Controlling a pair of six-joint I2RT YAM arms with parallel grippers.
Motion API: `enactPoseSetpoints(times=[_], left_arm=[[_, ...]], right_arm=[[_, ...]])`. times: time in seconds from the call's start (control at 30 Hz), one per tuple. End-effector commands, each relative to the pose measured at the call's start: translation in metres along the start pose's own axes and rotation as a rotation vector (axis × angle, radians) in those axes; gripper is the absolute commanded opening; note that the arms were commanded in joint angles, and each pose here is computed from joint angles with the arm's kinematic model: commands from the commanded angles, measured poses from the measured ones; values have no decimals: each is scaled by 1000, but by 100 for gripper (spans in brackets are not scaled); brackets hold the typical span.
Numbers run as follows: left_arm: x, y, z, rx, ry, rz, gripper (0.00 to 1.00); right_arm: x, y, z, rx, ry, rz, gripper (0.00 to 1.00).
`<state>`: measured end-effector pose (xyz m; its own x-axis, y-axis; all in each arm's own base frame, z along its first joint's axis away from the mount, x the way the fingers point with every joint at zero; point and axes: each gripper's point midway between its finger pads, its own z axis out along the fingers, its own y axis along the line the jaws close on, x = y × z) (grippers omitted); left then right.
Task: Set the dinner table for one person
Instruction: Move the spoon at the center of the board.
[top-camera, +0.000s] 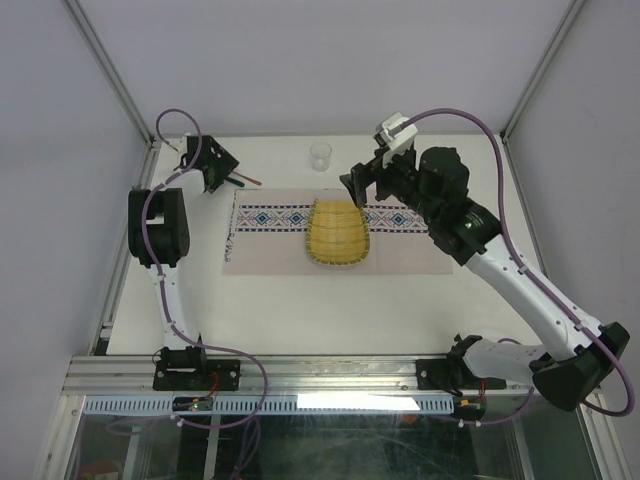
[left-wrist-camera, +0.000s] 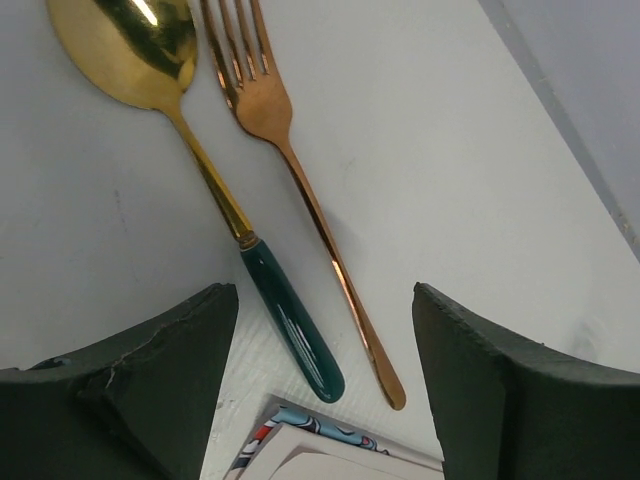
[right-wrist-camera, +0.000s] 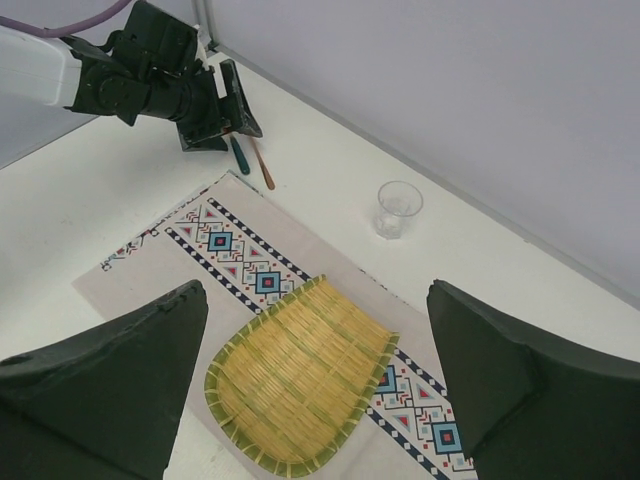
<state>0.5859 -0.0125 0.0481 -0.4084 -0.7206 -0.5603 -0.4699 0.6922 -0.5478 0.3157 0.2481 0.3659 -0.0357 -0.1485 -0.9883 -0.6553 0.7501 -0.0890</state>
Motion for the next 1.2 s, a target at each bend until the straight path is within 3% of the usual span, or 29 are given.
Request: enactPoseSetpoints(times=[0.0,0.2,0.5,1.17], left_arm=[[13,38,-1,-181,48,51,73],[23,61,-3,-309,95,45,71],[41,69,3,-368,139,10,63],[66,81,-2,-543,195,89,62]], right_arm=[[-22,-14,-15,76,-75,-26,95],[-16,-13,-19,75,-78,-22,96],[-9,-14,-28,88,-83,-18,96],[-25,-20,-51,130,-149,-23,97]])
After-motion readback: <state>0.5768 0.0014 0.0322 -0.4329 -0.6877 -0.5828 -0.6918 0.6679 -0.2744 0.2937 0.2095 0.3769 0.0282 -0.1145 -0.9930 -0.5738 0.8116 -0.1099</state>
